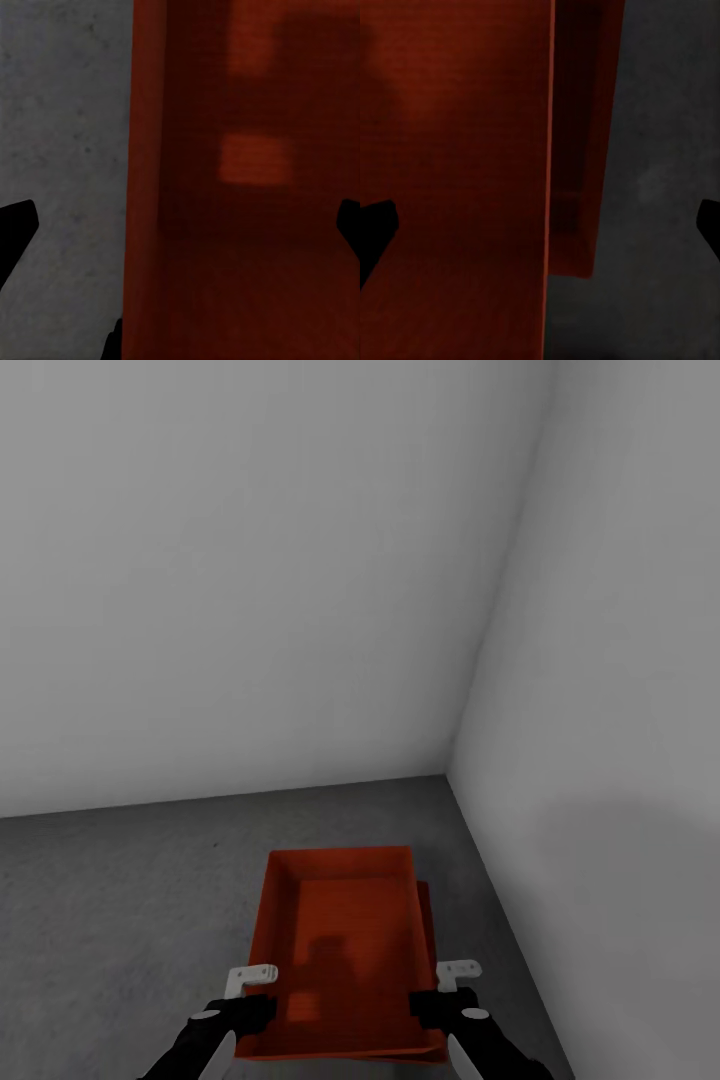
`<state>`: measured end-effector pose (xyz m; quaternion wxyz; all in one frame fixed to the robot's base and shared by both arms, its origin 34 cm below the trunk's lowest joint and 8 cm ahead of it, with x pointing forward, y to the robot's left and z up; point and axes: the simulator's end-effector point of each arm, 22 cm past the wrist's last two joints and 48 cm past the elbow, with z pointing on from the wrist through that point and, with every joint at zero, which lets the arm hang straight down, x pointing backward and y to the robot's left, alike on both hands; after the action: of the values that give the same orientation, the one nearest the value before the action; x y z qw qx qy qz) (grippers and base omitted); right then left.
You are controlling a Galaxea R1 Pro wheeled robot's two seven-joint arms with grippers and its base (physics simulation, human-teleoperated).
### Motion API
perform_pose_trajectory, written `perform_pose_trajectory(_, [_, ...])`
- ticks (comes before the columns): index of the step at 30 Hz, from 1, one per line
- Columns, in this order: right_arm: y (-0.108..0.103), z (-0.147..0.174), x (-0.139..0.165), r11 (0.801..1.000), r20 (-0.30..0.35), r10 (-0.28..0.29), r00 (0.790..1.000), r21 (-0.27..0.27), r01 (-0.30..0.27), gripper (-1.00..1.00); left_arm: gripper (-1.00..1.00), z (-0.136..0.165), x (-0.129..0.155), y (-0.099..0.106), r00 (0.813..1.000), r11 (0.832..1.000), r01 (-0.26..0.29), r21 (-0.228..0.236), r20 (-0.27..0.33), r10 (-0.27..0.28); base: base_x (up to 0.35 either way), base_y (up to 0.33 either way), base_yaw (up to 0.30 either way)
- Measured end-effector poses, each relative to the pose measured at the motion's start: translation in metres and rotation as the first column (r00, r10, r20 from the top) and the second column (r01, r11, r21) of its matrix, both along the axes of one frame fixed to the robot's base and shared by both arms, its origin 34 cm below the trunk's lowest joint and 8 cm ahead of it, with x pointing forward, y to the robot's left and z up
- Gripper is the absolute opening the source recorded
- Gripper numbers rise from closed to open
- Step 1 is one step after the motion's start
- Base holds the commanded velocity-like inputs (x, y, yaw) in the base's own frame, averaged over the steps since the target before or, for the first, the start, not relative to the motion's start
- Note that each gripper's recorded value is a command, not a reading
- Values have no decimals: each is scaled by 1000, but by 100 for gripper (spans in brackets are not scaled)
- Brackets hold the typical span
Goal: Move the two storage containers from the living room to the garage. In the garage, place one container on the floor and stack the other container on top of it (either order is fine).
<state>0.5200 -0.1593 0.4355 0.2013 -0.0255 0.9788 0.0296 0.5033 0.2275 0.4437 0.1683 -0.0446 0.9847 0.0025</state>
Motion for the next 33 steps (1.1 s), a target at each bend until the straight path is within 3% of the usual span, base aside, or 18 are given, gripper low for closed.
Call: perform_pose_trajectory(33, [0, 16, 14, 1000, 41, 0, 999, 0, 0, 100, 100, 15, 13, 0, 999, 1000, 0, 0, 40, 0, 0, 0, 0])
